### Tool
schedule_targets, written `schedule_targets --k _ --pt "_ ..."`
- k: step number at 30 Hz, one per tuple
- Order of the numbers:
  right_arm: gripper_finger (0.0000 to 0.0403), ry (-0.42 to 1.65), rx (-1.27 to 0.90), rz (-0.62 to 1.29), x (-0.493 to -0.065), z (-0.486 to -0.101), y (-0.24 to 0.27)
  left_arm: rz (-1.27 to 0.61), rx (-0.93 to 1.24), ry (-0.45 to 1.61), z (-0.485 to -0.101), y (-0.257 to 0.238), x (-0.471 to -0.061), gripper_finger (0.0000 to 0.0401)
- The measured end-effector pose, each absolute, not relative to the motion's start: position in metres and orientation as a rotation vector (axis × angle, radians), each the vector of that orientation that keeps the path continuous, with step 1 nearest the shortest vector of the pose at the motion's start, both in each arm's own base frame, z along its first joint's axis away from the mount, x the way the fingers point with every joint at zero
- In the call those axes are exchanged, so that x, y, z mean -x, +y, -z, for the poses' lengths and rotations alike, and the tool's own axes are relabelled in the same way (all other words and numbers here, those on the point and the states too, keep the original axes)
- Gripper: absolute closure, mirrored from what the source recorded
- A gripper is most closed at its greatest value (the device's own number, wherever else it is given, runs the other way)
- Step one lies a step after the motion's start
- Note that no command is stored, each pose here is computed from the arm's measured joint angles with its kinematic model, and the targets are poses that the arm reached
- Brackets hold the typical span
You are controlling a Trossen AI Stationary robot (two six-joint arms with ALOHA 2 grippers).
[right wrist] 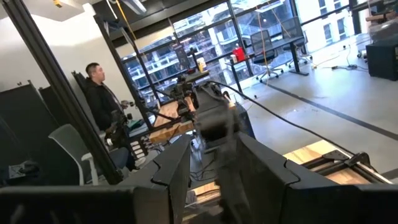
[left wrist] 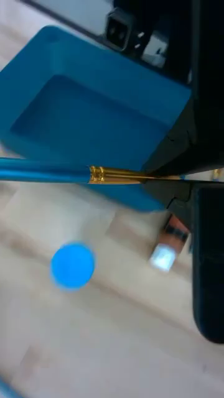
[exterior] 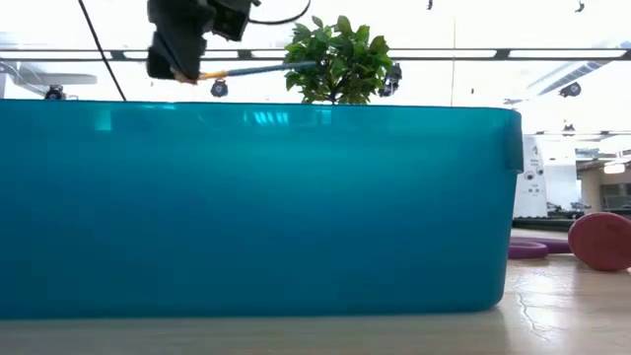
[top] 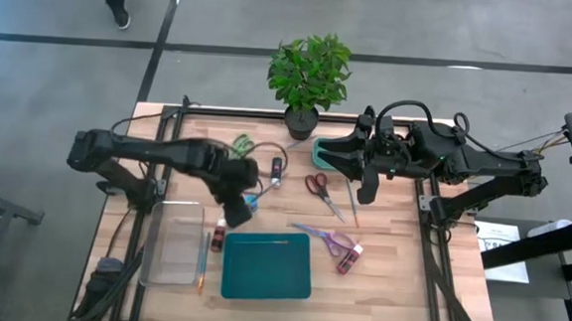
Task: Pick & Place Paint Supplies
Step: Put the blue paint brush into the blue bin
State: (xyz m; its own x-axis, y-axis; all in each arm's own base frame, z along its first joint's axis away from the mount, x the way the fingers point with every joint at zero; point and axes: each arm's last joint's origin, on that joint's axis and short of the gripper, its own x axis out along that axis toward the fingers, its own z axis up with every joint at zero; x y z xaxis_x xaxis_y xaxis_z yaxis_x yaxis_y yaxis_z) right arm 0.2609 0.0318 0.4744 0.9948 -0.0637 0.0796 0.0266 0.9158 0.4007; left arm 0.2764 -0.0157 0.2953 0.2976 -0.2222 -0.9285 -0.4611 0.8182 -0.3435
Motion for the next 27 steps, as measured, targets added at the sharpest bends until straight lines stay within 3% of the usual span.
schedule_targets --k 9,15,27 --pt "0.0274 -0.087 -0.426 0.021 -0.261 -0.474 0.033 -0.087 0.666 1.284 -0.295 -0.072 -0.278 0.0391" --pt "0.0274 -0.082 -0.432 0.017 -0.261 -0.474 0.033 -0.02 0.65 1.427 -0.266 -0.101 -0.291 0.0391" --pt "0.0274 -0.068 -0.43 -0.021 -0.261 -0.473 0.036 -0.008 0.638 1.608 -0.23 -0.115 -0.312 0.0391"
